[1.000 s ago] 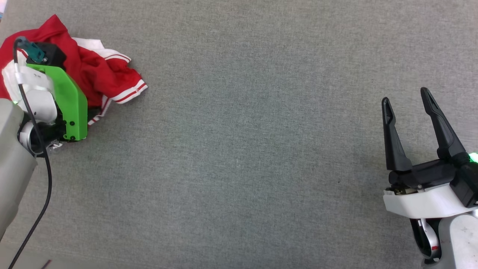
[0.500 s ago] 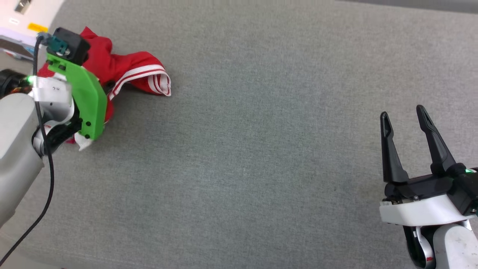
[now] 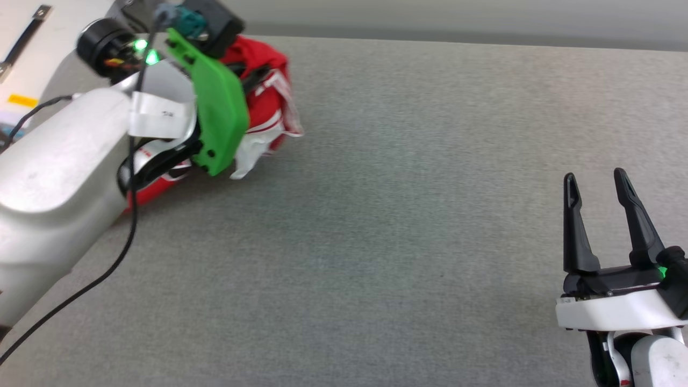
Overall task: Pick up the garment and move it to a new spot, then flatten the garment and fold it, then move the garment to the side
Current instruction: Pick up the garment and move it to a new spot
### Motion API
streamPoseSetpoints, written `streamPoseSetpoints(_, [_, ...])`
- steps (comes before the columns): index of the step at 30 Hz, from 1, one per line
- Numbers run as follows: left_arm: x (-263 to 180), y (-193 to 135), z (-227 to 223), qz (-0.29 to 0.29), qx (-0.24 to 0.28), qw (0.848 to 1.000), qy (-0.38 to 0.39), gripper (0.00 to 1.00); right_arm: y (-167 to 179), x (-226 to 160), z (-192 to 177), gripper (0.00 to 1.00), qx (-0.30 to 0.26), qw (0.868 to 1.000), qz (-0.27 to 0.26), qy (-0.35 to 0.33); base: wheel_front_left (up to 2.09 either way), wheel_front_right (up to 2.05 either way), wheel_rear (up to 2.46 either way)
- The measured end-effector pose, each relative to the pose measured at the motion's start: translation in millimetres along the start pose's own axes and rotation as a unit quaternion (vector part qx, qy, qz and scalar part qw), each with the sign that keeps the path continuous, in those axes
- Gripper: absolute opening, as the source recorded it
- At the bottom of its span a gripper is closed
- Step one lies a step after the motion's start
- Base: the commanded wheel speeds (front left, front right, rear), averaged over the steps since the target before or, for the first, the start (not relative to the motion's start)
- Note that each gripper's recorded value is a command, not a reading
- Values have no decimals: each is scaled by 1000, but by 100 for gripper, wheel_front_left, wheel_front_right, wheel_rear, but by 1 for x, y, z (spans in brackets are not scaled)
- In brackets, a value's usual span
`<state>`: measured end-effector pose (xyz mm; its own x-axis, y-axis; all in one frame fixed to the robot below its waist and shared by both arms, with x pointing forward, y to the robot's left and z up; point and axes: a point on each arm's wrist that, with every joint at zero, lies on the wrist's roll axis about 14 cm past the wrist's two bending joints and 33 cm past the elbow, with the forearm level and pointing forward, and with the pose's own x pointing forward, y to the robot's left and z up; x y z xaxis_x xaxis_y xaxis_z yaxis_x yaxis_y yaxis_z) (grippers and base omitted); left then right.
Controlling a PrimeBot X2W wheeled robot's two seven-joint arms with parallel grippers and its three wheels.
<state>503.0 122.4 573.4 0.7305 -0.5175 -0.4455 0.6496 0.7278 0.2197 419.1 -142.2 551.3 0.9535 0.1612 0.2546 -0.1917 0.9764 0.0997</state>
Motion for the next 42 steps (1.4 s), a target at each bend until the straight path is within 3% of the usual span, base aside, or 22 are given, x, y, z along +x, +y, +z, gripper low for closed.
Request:
streamPoseSetpoints(5, [23, -44, 60, -64, 56, 994, -61, 0, -28, -15, 12, 100, -4, 999, -44, -8, 0, 0, 0])
streamPoseSetpoints(10, [38, -99, 115, -135, 99, 977, -133, 0, -55, -33, 21, 100, -15, 996, -89, -10, 0, 0, 0])
streamPoseSetpoints(17, [47, -149, 126, -198, 123, 961, -152, 0, -80, -54, 33, 100, -27, 991, -131, -16, 0, 0, 0])
streamPoseSetpoints(22, [50, -149, 73, -201, 86, 971, -96, 0, -80, -56, 34, 100, -24, 991, -132, -18, 0, 0, 0])
streamPoseSetpoints(25, [50, -125, 11, -168, 58, 984, -28, 0, -73, -52, 30, 100, -18, 992, -122, -15, 0, 0, 0])
streamPoseSetpoints(30, [35, -103, -71, -121, -5, 992, 43, 0, -64, -45, 26, 100, -10, 994, -107, -13, 0, 0, 0])
streamPoseSetpoints(36, [10, -86, -148, -55, -84, 990, 99, 0, -55, -38, 19, 100, -5, 996, -91, -7, 0, 0, 0])
streamPoseSetpoints(42, [-13, -84, -206, -1, -152, 978, 142, 0, -52, -35, 18, 100, -6, 996, -86, -6, 0, 0, 0])
